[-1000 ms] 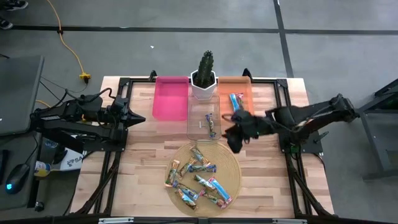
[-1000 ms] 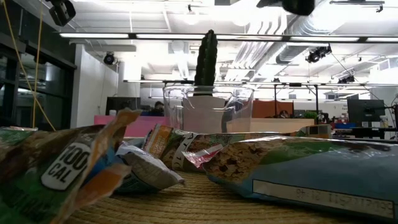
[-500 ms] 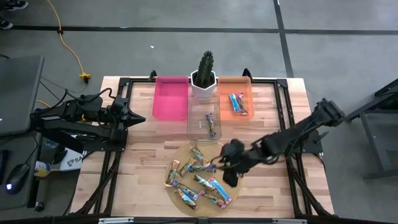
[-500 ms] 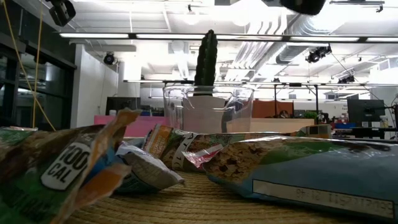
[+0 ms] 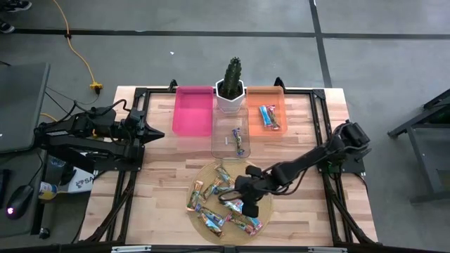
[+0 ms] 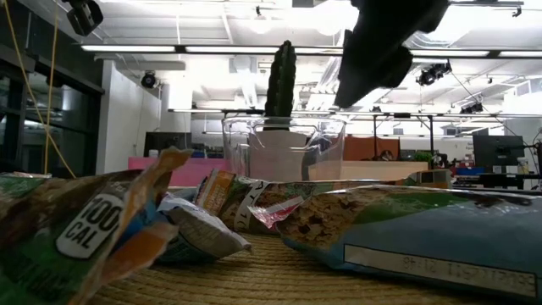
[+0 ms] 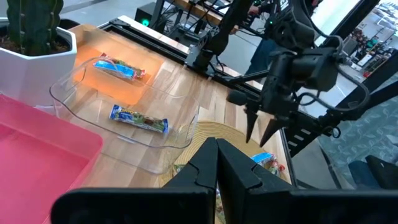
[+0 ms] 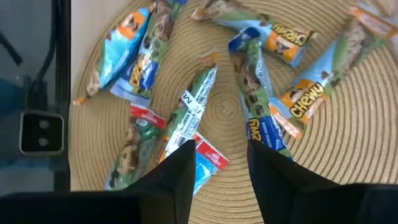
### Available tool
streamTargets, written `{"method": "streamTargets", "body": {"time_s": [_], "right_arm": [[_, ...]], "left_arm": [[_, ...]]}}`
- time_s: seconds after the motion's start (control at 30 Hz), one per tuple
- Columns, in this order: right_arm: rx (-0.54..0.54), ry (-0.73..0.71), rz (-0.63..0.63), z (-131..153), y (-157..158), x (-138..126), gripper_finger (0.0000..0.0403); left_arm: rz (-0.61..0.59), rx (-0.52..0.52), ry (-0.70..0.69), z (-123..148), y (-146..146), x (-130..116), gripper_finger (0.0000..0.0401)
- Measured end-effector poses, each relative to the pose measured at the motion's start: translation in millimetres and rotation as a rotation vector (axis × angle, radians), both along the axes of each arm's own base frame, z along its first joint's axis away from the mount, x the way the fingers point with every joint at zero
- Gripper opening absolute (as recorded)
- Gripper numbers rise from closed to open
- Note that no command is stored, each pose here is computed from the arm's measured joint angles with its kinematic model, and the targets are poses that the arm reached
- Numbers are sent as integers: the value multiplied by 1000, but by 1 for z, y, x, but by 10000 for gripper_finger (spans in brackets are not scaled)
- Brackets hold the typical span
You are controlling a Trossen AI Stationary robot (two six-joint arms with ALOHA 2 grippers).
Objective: Pick and place Granola Bars by type
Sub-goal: Put the blue granola bar into the transparent bin
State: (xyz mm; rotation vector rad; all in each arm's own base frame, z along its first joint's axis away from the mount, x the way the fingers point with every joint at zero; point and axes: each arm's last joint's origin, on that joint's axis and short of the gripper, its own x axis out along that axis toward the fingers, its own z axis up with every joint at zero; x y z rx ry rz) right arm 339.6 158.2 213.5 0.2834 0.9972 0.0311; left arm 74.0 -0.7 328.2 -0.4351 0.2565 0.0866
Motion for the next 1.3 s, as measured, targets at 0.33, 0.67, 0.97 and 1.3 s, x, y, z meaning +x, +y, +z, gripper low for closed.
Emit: {"method": "streamTargets", "body": {"time_s": [0.33, 0.67, 0.97, 1.3], "right_arm": [[-102, -20, 85, -4, -15, 8, 189], [-194, 53, 146, -43, -11, 18, 203], [-237, 69, 152, -62, -8, 23, 202], [-249, 102, 142, -80, 1, 23, 201]], "left_arm": [[-1, 3, 2, 0, 0, 0, 1], [-2, 8, 9, -1, 0, 0, 1], [-2, 9, 29, -3, 0, -1, 1], [-2, 8, 29, -3, 0, -1, 1]]}}
